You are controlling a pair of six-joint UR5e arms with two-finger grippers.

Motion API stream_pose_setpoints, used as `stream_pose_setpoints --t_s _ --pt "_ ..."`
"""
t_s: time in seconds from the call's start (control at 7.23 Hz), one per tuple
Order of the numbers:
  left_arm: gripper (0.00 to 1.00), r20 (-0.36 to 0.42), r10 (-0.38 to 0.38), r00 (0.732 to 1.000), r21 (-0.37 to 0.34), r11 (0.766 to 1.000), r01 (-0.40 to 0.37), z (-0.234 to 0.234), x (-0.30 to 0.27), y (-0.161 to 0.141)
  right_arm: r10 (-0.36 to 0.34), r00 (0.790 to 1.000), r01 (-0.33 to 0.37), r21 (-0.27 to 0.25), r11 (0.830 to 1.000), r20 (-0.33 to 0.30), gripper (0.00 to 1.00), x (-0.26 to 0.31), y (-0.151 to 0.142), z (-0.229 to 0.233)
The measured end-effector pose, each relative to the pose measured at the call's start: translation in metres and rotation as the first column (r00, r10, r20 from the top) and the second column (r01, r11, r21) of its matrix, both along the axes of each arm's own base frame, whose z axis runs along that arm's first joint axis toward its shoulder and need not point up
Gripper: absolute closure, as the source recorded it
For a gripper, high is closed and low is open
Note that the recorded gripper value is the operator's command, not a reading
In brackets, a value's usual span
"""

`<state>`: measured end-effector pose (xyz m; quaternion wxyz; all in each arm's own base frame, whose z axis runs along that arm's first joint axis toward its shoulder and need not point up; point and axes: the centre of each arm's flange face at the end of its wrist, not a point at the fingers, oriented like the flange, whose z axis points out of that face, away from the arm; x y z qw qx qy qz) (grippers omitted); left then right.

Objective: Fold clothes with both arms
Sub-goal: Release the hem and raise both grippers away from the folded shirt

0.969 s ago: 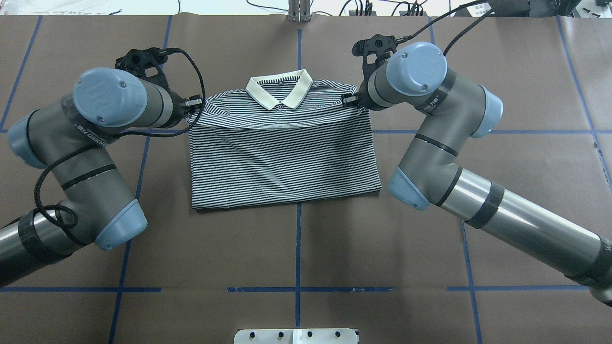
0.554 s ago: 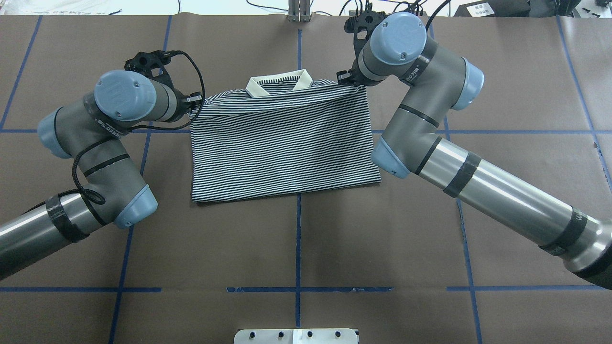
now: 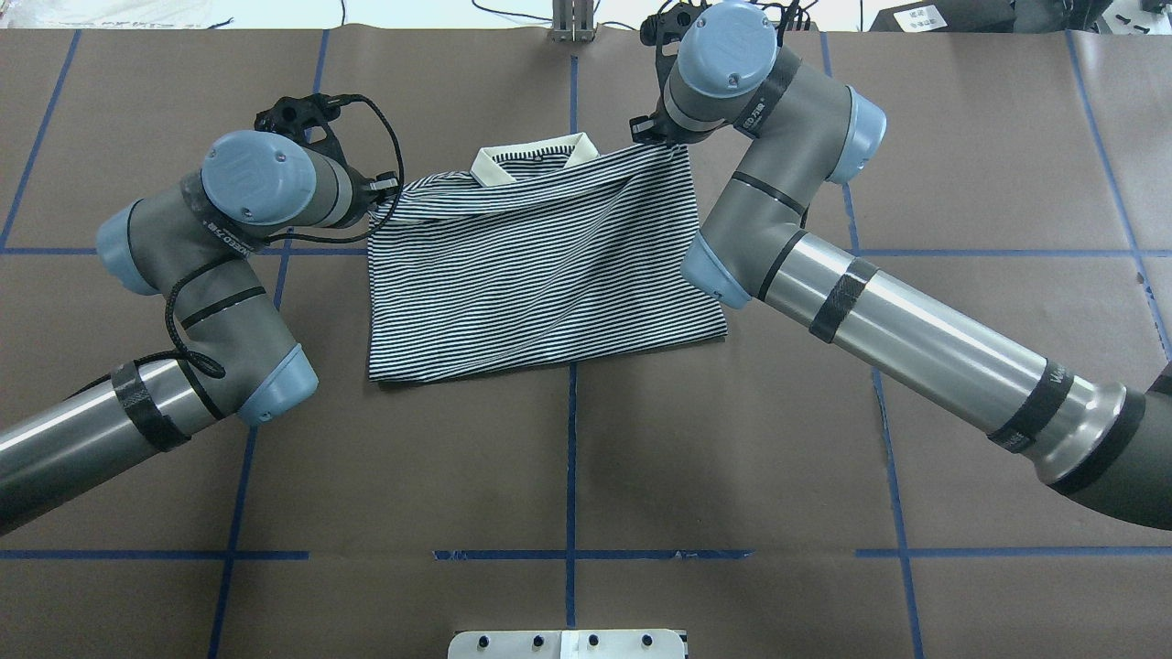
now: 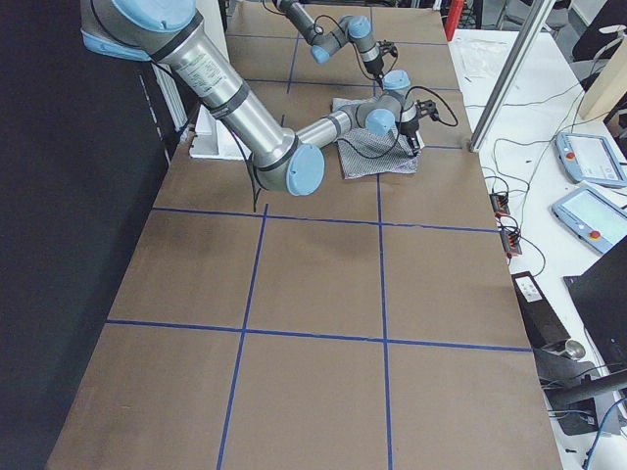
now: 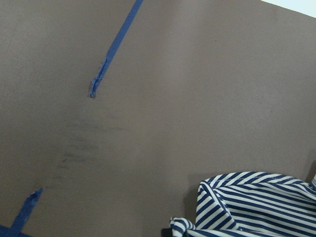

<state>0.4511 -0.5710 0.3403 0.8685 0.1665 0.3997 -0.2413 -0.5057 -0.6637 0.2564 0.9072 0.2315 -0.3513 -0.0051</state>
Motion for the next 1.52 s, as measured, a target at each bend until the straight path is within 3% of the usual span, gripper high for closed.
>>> stream_pose_setpoints --t_s 0.55,1.52 --pt "1.00 0.017 -0.026 1.000 -0.016 1.000 0.026 0.003 0.000 -0.024 -0.008 1.000 0.008 -0.008 1.000 -0.021 1.00 -0.004 -0.005 0.012" --pt "1.00 0.023 -0.021 1.000 -0.002 1.000 0.021 -0.004 -0.001 -0.034 -0.009 1.000 0.009 0.000 1.000 -0.014 1.00 -0.006 -0.006 0.014"
